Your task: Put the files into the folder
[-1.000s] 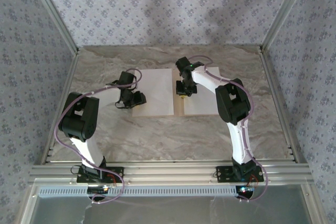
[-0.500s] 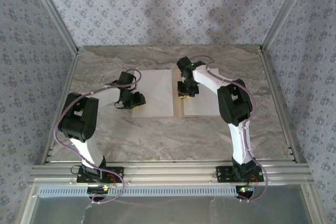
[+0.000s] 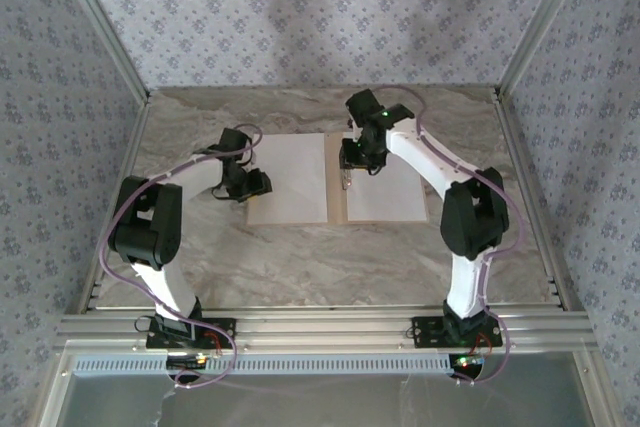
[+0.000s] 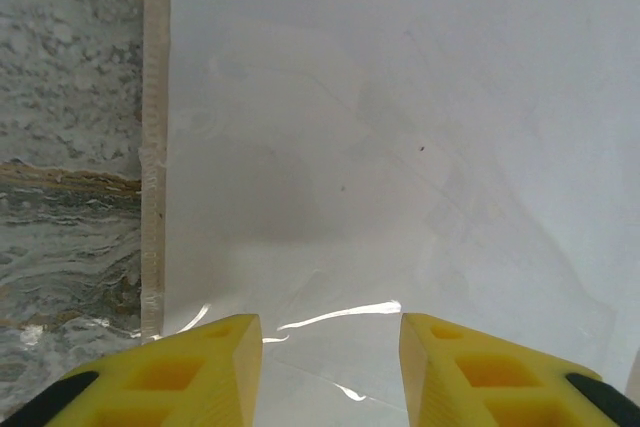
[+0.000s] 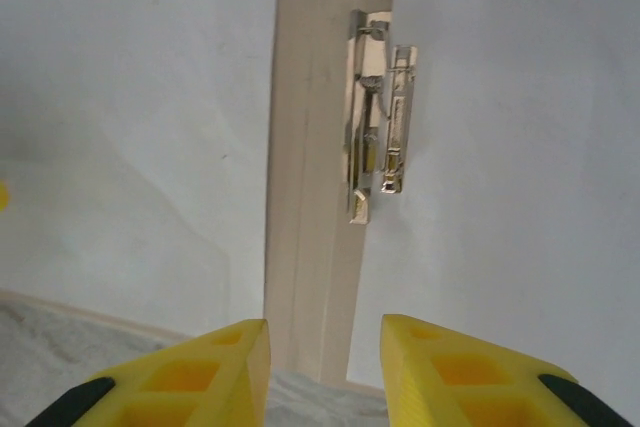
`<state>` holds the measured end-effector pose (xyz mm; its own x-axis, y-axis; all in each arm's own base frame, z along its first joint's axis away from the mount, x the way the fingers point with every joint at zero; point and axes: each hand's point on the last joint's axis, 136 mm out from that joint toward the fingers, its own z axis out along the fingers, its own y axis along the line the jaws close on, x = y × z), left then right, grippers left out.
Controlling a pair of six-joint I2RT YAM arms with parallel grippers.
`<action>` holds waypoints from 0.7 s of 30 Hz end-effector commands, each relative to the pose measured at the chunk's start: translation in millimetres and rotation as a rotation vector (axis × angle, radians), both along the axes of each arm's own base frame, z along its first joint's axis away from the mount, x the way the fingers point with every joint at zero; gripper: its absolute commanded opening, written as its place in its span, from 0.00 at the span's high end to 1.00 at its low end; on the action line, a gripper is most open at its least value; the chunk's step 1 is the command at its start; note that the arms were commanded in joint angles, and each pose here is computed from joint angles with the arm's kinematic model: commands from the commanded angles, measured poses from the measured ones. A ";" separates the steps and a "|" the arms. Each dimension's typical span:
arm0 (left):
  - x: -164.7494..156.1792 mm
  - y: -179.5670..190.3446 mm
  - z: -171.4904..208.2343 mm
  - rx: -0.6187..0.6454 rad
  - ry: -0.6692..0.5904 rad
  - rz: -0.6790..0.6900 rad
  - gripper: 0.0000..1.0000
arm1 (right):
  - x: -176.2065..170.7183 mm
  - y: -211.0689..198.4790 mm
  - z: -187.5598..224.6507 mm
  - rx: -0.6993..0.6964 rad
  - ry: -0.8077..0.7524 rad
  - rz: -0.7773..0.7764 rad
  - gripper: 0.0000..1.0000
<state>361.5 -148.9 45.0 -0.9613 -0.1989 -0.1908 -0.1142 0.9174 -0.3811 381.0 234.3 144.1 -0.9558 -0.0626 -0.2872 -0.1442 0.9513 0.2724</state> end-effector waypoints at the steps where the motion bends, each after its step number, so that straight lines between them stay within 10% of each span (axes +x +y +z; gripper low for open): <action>1: 4.8 -2.1 32.6 -0.033 -0.041 -0.022 0.58 | -14.3 7.8 13.8 0.065 -0.019 0.064 0.64; 21: -32.0 16.2 64.9 -0.081 -0.163 0.114 0.30 | -57.5 36.3 -28.4 0.249 0.010 0.041 0.70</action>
<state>330.5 -139.0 103.8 -0.9107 -0.2932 -0.2909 -0.1310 0.8730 -0.4698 322.7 257.6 108.0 -0.9630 -0.0591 -0.2629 -0.1771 0.8742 0.4520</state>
